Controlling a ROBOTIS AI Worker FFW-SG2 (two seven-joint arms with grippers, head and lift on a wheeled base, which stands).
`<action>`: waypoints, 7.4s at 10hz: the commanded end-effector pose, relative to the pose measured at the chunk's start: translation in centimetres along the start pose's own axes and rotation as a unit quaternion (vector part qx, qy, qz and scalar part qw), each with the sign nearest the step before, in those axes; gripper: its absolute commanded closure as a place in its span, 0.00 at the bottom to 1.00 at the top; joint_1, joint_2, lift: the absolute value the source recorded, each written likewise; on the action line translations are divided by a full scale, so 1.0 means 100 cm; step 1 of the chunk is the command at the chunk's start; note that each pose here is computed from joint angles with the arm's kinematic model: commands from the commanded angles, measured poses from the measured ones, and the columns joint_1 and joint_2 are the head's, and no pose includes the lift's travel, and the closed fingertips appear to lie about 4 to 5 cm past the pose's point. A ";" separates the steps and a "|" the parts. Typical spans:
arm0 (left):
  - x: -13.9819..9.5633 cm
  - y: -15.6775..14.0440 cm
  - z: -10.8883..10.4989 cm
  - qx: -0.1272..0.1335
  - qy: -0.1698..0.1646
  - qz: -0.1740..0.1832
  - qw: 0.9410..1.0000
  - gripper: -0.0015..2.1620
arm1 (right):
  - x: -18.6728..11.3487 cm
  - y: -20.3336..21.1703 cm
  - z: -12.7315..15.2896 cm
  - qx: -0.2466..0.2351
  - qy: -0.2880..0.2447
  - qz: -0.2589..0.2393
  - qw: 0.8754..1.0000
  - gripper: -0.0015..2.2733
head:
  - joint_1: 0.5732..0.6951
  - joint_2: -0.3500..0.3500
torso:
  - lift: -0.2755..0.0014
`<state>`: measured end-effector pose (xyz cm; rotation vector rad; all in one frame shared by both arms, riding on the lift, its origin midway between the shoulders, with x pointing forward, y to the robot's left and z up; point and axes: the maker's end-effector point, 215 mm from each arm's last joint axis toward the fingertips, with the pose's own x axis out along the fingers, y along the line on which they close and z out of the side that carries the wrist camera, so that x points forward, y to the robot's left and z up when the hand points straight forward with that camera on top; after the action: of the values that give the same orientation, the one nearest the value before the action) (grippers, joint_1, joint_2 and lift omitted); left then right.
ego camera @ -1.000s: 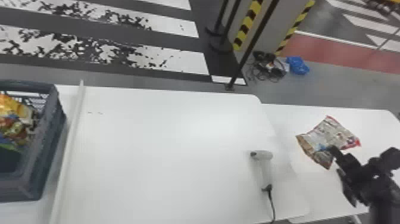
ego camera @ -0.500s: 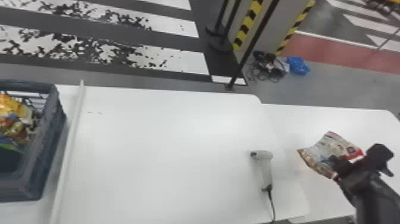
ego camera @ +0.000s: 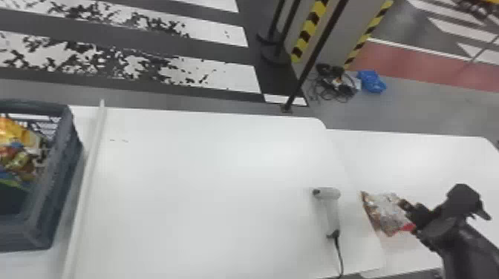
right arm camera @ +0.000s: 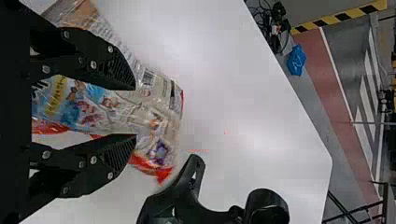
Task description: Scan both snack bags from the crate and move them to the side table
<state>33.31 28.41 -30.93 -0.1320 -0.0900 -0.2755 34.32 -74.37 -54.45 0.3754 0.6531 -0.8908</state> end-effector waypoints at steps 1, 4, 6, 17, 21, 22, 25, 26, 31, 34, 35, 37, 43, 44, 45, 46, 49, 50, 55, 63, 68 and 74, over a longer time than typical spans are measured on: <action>0.001 -0.001 0.002 -0.001 -0.003 0.000 1.000 0.03 | -0.015 0.004 -0.004 -0.014 -0.011 0.012 1.000 0.02 | 1.00 0.00 | 0.89; 0.002 0.003 0.003 -0.005 -0.004 0.003 1.000 0.03 | -0.079 0.069 -0.050 -0.030 0.003 0.101 0.994 0.02 | 1.00 0.00 | 0.89; 0.003 0.009 0.003 -0.007 -0.002 0.009 1.000 0.03 | -0.129 0.127 -0.083 -0.064 0.000 0.163 0.985 0.03 | 1.00 0.00 | 0.89; 0.020 0.013 -0.012 -0.040 0.012 0.060 0.997 0.03 | -0.377 0.327 -0.118 -0.157 -0.245 0.414 0.863 0.03 | 1.00 0.51 | 0.89; 0.025 0.017 -0.046 -0.043 0.087 0.078 0.992 0.03 | -0.387 0.319 -0.109 -0.150 -0.268 0.413 0.858 0.03 | 1.00 0.55 | 0.89; 0.025 0.023 -0.061 -0.030 0.127 0.089 0.987 0.03 | -0.386 0.319 -0.109 -0.152 -0.269 0.409 0.859 0.03 | 1.00 0.55 | 0.89; 0.028 0.053 -0.064 -0.029 0.176 0.113 0.977 0.03 | -0.387 0.317 -0.111 -0.150 -0.267 0.411 0.859 0.03 | 1.00 0.57 | 0.89; 0.032 0.063 -0.065 -0.041 0.185 0.121 0.974 0.03 | -0.388 0.317 -0.112 -0.150 -0.265 0.412 0.859 0.03 | 1.00 0.59 | 0.89; 0.054 0.105 -0.069 -0.073 0.200 0.156 0.965 0.03 | -0.394 0.321 -0.113 -0.147 -0.268 0.421 0.854 0.03 | 1.00 0.68 | 0.89; 0.081 0.112 -0.088 -0.118 0.197 0.176 0.957 0.03 | -0.396 0.323 -0.117 -0.153 -0.265 0.426 0.851 0.03 | 1.00 0.71 | 0.89; 0.090 0.116 -0.093 -0.125 0.198 0.177 0.956 0.03 | -0.396 0.322 -0.117 -0.154 -0.265 0.426 0.851 0.03 | 1.00 0.70 | 0.89; 0.105 0.120 -0.110 -0.153 0.216 0.180 0.947 0.03 | -0.393 0.322 -0.123 -0.154 -0.255 0.429 0.853 0.03 | 1.00 0.70 | 0.89; 0.117 0.082 -0.136 -0.206 0.227 0.205 0.930 0.03 | -0.393 0.325 -0.123 -0.153 -0.253 0.432 0.852 0.03 | 1.00 0.62 | 0.89; 0.117 0.083 -0.137 -0.204 0.228 0.209 0.929 0.03 | -0.391 0.324 -0.125 -0.154 -0.250 0.431 0.853 0.03 | 1.00 0.62 | 0.89; 0.117 0.083 -0.137 -0.196 0.230 0.211 0.929 0.03 | -0.390 0.323 -0.127 -0.154 -0.247 0.431 0.854 0.03 | 1.00 0.62 | 0.89; 0.114 0.092 -0.138 -0.172 0.236 0.226 0.930 0.03 | -0.389 0.323 -0.128 -0.154 -0.244 0.430 0.855 0.03 | 1.00 0.61 | 0.89; 0.111 0.104 -0.129 -0.135 0.237 0.235 0.933 0.03 | -0.389 0.323 -0.129 -0.149 -0.241 0.432 0.856 0.03 | 1.00 0.63 | 0.89; 0.110 0.109 -0.127 -0.125 0.237 0.243 0.932 0.03 | -0.390 0.324 -0.130 -0.148 -0.240 0.433 0.856 0.03 | 1.00 0.65 | 0.89; 0.112 0.115 -0.123 -0.111 0.237 0.246 0.933 0.03 | -0.393 0.324 -0.135 -0.148 -0.236 0.436 0.856 0.03 | 1.00 0.69 | 0.89; 0.126 0.097 -0.154 -0.107 0.265 0.263 0.922 0.03 | -0.394 0.321 -0.137 -0.145 -0.233 0.436 0.857 0.03 | 1.00 0.64 | 0.89; 0.111 0.115 -0.159 -0.128 0.265 0.289 0.911 0.03 | -0.394 0.323 -0.137 -0.144 -0.232 0.437 0.857 0.02 | 1.00 0.67 | 0.89; 0.119 0.122 -0.171 -0.141 0.273 0.302 0.902 0.03 | -0.398 0.323 -0.138 -0.133 -0.226 0.446 0.855 0.02 | 1.00 0.69 | 0.89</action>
<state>49.22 34.52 -47.82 -0.3558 0.5436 0.3083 37.32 -24.31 -37.20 0.1646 0.1043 0.0272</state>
